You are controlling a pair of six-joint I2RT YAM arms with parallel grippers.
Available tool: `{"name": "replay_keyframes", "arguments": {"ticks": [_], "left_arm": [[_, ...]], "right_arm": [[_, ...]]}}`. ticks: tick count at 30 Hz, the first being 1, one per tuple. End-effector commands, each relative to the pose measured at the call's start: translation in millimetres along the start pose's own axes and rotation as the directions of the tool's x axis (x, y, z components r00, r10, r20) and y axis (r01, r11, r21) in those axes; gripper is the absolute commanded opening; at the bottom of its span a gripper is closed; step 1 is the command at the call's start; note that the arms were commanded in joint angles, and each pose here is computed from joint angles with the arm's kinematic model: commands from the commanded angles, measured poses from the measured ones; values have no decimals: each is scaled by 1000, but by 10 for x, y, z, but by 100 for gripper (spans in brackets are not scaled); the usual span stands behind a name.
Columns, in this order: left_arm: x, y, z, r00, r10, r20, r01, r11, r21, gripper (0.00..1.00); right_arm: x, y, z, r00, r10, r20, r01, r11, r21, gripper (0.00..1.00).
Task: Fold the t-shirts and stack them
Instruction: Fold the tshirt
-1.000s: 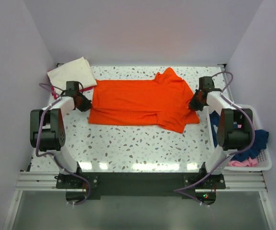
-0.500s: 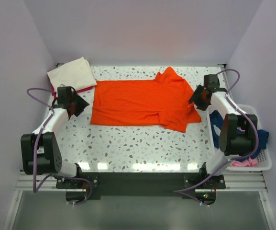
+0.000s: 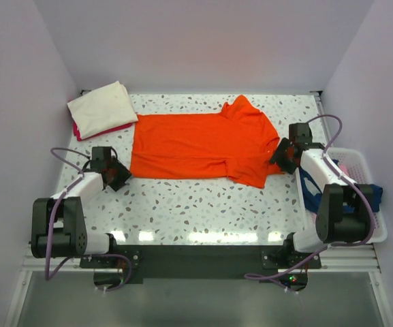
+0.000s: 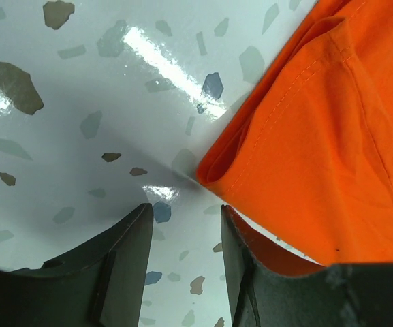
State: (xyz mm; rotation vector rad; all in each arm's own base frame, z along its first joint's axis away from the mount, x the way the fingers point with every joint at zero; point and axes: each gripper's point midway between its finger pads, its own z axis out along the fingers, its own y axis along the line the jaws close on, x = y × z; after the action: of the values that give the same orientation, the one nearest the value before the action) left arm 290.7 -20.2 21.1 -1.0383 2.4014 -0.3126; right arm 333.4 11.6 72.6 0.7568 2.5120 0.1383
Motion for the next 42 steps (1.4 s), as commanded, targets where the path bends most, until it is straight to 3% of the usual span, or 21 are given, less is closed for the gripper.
{"name": "replay_keyframes", "arguments": {"ticks": [1,17,21,25,26,42], "left_arm": [[-111,-124,-4,999,7,51,-9,999,49,49],[-91,-257,173,999,-17,43,14,998,62,46],[-124,-241,197,998,-19,56,17,999,40,29],[-183,-220,218,998,-21,60,21,1000,-3,2],[-253,-267,203,997,-21,74,21,1000,0,0],[-508,28,34,992,-17,129,29,996,-89,0]], "right_arm": [[-64,11,-25,999,17,36,-17,1000,-1,50],[-24,-6,40,1000,12,28,-12,1000,1,49],[-4,-11,48,1000,7,24,-7,1000,-2,49],[96,29,52,1000,-17,6,17,1000,-10,49],[112,23,55,1000,-19,3,19,1000,-8,49],[457,-55,169,999,-10,-37,11,1000,3,50]]}}
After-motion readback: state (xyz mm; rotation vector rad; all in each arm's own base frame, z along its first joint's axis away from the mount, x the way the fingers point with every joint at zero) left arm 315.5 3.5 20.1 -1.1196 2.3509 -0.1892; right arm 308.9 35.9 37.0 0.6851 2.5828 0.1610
